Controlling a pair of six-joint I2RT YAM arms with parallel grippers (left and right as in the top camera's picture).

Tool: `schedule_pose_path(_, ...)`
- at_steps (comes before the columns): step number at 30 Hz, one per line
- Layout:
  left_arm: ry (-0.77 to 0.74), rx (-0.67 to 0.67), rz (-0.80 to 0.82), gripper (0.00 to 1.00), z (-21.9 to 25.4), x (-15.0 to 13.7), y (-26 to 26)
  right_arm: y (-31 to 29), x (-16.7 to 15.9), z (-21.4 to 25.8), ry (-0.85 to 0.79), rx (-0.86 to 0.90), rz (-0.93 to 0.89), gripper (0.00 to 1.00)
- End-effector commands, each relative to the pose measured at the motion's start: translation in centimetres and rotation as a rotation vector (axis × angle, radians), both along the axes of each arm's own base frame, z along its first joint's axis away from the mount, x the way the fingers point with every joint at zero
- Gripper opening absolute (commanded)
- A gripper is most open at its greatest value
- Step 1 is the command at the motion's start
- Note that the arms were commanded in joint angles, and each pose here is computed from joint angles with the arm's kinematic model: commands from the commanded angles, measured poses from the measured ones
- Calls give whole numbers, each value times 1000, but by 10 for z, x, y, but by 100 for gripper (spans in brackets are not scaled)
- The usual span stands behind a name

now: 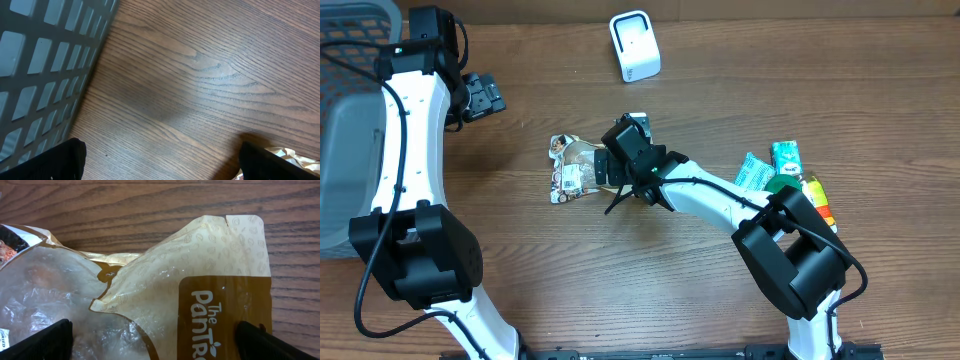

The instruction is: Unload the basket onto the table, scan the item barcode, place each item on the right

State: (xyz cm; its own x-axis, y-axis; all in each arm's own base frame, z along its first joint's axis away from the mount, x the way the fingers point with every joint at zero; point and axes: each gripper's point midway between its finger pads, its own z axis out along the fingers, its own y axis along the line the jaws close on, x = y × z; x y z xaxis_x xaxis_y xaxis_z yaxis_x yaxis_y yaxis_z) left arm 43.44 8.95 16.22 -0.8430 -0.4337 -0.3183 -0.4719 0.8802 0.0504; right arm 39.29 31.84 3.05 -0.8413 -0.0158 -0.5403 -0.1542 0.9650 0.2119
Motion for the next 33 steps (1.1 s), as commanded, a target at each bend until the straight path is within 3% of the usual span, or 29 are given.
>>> schedule_pose_path(1,-25,5,-2,100,9,1,-2,-2,0,-14,32,-13,5,100)
schedule_pose_path(12,-25,5,-2,99,9,1,-2,-58,-6,-24,154,-149,-38,100)
schedule_pose_path(20,-25,5,-2,100,9,1,-2,-67,5,64,148,-49,-52,100)
schedule_pose_path(33,-25,5,-2,100,9,1,-2,-54,2,24,179,-108,-32,100)
